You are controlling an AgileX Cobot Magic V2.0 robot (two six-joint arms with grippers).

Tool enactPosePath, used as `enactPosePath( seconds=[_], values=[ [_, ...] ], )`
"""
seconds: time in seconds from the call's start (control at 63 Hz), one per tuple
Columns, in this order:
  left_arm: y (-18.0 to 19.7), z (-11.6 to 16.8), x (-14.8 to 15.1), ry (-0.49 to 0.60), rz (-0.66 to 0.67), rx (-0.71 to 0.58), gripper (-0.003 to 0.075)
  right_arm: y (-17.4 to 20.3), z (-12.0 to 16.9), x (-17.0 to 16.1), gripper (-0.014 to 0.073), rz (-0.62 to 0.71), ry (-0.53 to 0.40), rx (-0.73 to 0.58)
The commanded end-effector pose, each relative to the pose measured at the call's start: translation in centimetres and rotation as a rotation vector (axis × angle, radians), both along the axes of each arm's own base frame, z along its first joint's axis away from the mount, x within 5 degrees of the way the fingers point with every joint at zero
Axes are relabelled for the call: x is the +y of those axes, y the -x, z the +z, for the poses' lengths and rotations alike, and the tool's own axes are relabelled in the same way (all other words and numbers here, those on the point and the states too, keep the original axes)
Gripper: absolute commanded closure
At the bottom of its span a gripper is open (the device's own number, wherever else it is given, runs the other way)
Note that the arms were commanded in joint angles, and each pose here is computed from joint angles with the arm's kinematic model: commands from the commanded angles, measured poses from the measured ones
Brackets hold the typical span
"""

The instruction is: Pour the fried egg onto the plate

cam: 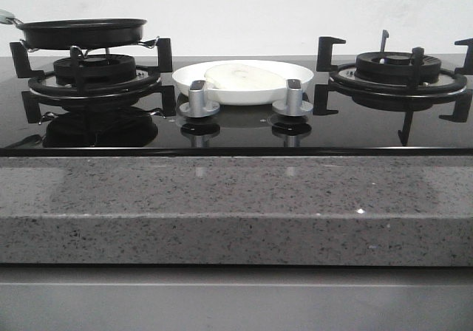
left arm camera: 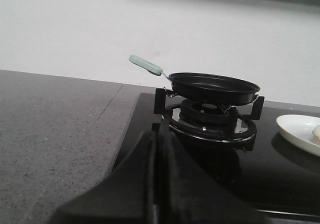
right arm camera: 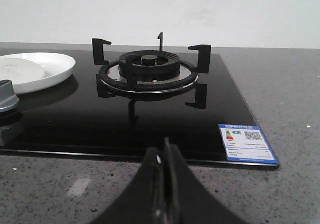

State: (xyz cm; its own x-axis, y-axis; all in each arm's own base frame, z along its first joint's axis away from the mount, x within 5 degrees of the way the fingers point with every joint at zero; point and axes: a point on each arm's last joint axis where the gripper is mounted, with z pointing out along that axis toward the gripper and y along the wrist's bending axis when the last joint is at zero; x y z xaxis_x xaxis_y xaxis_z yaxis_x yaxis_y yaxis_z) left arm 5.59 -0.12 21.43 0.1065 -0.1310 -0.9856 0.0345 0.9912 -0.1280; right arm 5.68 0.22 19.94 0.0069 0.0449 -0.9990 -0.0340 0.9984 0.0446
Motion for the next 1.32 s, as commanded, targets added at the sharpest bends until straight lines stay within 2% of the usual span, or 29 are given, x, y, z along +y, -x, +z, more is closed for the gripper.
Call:
enactPosePath(
  seconds=[0.0, 0.238, 1.301],
  values=[
    [0.25, 0.6, -0.01, 0.007, -0.002, -0.089, 0.0741, 0.22, 1.13, -0.19, 0.0713, -0.025, 0.008, -0.122],
    [0.25, 0.6, -0.01, 0.007, -0.002, -0.089, 0.0741, 0.34, 1.83, -0.07, 0.0713, -0.014, 0.03, -0.201],
    [0.25, 0.6, -0.01, 0.007, -0.002, -0.089, 0.0741, 0.34, 1.8, -0.25, 0.0713, -0.048, 0.033, -0.196]
  ],
)
